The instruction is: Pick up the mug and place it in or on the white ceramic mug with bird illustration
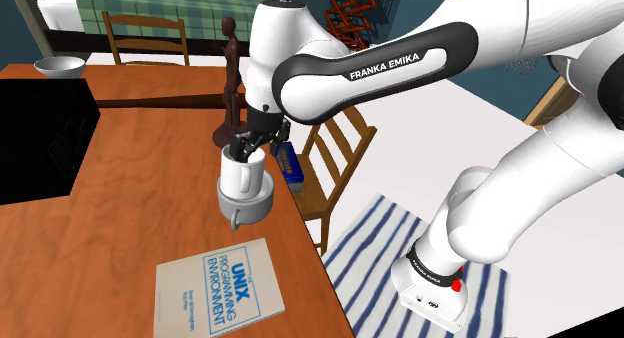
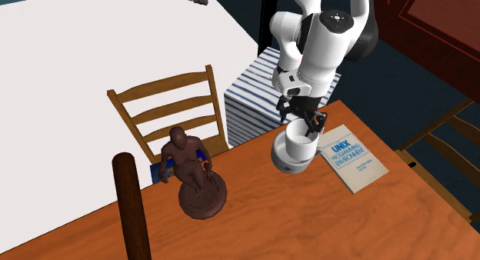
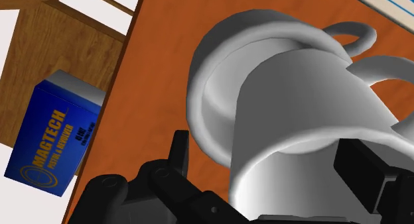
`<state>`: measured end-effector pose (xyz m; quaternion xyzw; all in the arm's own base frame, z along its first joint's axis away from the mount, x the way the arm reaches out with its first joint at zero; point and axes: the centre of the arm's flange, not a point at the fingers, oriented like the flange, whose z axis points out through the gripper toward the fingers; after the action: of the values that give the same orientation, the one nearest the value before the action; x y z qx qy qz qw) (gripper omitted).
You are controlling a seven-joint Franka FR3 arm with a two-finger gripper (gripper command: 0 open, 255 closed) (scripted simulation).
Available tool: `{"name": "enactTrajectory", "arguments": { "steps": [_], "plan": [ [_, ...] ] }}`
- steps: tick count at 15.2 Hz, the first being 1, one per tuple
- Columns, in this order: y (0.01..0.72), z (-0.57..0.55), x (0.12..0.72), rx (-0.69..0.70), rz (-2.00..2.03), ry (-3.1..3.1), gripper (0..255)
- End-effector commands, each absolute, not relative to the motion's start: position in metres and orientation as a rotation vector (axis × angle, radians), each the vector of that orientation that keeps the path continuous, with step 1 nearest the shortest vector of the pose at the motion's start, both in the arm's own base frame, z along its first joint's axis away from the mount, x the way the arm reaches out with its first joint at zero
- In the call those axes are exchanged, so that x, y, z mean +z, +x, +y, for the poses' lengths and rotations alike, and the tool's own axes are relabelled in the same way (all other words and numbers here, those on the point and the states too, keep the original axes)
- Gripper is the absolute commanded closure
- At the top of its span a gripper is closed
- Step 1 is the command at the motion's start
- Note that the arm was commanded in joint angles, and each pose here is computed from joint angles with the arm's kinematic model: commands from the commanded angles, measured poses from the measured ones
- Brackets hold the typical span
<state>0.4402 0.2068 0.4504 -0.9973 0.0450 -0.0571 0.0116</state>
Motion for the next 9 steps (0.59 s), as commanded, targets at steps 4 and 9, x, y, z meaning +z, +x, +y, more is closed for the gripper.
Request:
{"name": "enactTrajectory", "arguments": {
  "steps": [4,9],
  "plan": [
    [0.436,0.206,0.489,-0.178,0.140,-3.110,0],
    [0.435,0.206,0.499,-0.178,0.140,-3.110,0]
  ]
}}
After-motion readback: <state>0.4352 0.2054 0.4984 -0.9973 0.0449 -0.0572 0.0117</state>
